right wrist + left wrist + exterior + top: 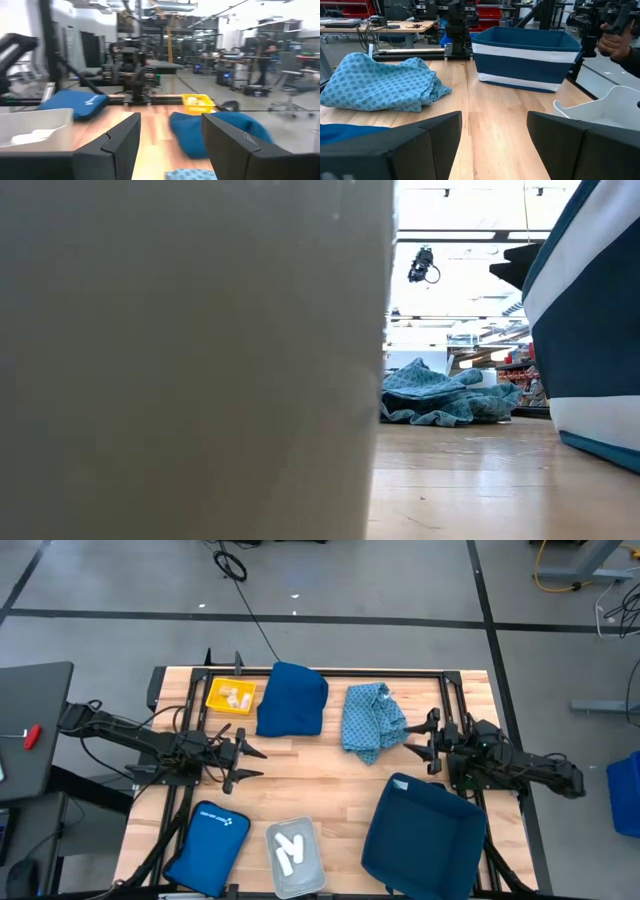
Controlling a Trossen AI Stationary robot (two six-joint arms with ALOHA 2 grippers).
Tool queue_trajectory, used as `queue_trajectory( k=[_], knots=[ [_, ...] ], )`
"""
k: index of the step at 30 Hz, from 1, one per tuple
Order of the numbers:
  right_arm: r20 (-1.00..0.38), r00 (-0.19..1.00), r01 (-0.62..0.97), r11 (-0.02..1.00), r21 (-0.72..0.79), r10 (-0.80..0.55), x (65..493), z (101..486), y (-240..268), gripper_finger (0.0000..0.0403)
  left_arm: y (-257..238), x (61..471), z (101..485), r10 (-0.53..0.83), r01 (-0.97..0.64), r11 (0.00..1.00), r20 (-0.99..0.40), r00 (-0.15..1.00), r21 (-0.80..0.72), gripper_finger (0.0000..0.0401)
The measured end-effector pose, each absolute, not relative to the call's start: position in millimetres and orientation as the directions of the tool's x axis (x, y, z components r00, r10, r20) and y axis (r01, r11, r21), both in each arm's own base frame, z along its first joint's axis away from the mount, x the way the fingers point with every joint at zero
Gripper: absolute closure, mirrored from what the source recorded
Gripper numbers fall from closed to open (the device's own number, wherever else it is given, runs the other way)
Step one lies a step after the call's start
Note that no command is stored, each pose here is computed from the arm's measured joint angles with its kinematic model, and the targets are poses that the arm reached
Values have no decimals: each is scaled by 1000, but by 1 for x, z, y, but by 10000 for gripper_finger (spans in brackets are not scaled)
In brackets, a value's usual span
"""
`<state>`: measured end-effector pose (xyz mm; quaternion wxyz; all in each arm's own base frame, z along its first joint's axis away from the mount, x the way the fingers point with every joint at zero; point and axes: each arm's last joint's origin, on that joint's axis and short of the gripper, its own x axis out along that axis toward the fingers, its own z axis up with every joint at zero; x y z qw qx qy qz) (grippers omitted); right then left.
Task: Pick & place medical supplies in basket/bin
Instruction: Return to Home Position
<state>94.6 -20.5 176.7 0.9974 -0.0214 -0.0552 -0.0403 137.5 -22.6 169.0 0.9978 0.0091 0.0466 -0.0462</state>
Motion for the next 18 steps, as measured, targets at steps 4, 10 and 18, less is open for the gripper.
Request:
queue_trajectory(
  k=[4, 10, 18],
  knots=[
    [111, 994, 4, 999, -47, 1, 96, 177, -13, 188, -23, 138, 169, -91, 93, 996, -93, 991, 12, 172],
    [109, 994, -2, 999, -48, 8, 97, 176, -4, 188, -22, 138, 170, -60, 61, 998, -87, 994, 7, 172],
    [92, 992, 89, 992, -89, -81, 97, 175, 3, 188, -19, 138, 177, 35, -35, 999, -14, 999, 12, 172]
  ],
)
